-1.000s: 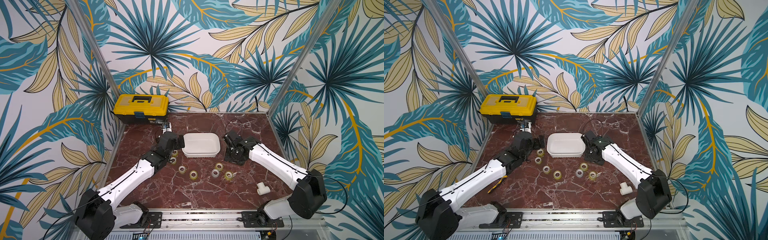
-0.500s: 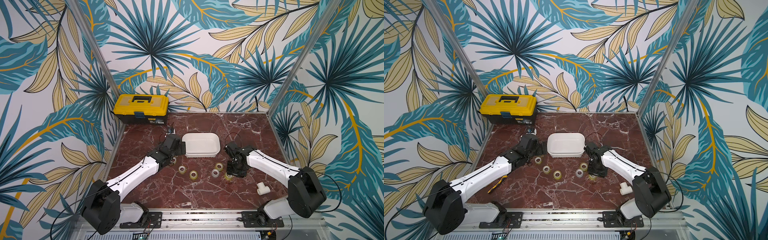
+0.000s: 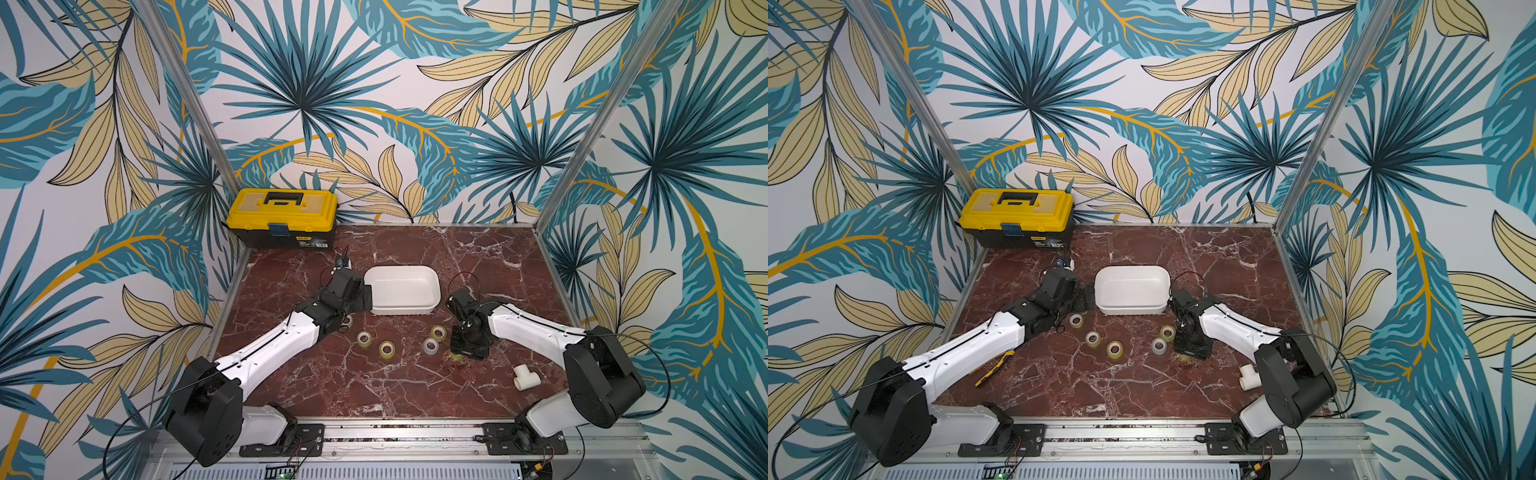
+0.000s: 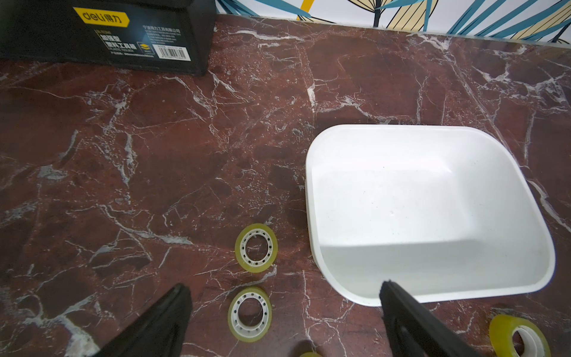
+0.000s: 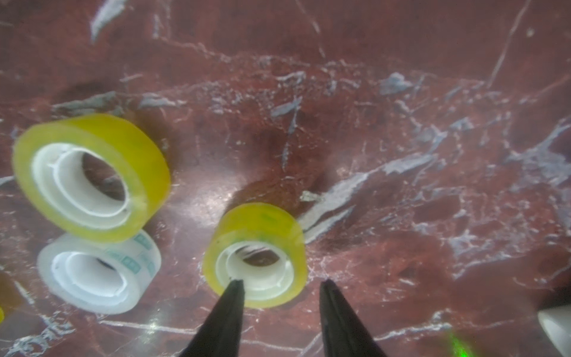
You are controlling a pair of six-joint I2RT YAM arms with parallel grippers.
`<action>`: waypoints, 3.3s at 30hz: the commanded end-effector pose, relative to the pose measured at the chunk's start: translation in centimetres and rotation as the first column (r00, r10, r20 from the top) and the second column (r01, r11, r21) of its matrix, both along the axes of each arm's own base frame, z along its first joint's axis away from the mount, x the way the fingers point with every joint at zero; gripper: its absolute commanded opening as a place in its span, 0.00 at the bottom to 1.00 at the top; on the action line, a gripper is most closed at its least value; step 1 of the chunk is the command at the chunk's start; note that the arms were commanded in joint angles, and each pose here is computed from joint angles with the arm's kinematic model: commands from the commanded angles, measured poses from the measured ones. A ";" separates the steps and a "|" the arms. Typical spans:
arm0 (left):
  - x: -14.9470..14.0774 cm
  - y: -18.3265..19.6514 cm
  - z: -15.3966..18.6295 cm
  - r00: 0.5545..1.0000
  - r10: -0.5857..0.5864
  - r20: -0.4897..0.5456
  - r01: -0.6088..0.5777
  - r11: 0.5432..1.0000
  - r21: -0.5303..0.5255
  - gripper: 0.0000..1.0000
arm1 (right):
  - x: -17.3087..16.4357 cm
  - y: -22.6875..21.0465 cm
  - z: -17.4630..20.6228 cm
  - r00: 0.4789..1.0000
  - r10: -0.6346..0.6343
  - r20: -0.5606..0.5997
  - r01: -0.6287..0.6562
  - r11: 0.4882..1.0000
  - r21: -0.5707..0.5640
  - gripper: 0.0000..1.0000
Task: Put the transparent tape into the storage box
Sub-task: Pick up the tape at the center of the board, then place the tape in the storage box.
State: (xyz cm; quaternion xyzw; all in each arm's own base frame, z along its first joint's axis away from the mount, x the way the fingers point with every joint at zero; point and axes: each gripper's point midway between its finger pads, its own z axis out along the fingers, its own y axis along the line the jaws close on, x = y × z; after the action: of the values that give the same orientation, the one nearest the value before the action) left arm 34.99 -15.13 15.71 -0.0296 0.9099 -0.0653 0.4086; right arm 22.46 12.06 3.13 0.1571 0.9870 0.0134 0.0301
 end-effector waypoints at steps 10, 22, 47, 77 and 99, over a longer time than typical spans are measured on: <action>0.7 0.0 1.9 0.999 0.007 0.041 -0.007 1.000 -0.014 1.00 | -0.3 -1.0 -2.0 0.999 -0.035 -0.001 0.035 0.999 -0.016 0.42; 0.9 -0.2 2.2 0.999 0.007 0.051 -0.006 1.000 -0.029 1.00 | 0.6 -0.7 2.1 0.996 -0.024 0.084 0.020 0.999 0.040 0.42; 0.6 0.4 2.1 0.998 0.019 0.059 -0.018 1.000 -0.005 1.00 | 0.8 -1.5 -0.9 0.999 -0.009 0.039 0.009 1.000 -0.007 0.00; 0.0 1.1 4.4 0.997 -0.008 0.072 0.006 1.000 0.018 1.00 | 18.0 7.4 13.5 0.905 0.314 0.289 -0.301 0.950 -0.088 0.00; 0.1 1.1 3.7 0.999 0.006 0.040 -0.007 1.000 0.004 1.00 | 24.1 9.1 1.8 0.909 0.387 0.156 -0.335 0.900 -0.280 0.00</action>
State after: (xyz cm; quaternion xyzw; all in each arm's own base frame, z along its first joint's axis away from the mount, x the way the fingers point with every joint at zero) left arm 34.39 -13.88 17.52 -0.0216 0.9079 -0.0544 0.4151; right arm 46.04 21.24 4.89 -0.0326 0.9866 -0.0747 0.1414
